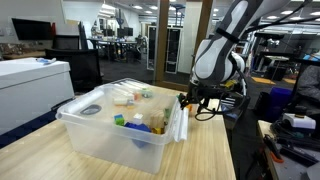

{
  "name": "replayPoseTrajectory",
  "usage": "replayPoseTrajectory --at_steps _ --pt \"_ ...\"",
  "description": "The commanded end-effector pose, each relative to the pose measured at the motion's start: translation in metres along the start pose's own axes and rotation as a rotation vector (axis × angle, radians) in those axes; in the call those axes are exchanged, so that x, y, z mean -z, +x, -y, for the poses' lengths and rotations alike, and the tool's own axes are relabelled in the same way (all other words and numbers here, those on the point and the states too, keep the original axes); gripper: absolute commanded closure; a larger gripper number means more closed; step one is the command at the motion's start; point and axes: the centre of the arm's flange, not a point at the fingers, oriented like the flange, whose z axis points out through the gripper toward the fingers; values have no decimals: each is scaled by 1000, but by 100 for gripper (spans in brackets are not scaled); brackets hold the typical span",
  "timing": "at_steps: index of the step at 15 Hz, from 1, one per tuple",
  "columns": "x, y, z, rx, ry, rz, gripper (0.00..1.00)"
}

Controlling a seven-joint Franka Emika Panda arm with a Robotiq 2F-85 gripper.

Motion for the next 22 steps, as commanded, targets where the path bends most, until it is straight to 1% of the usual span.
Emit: replayPoseTrajectory --at_steps 1,5,13,14,19,22 --pt "8 12 0 -67 7 26 0" --pt "6 19 1 -94 -5 34 0" --pt "-10 19 -1 -92 -20 33 0" --pt "-9 19 -1 -91 -18 34 20" --pt "-1 22 5 -76 7 17 56" --pt "0 23 7 -70 10 10 75"
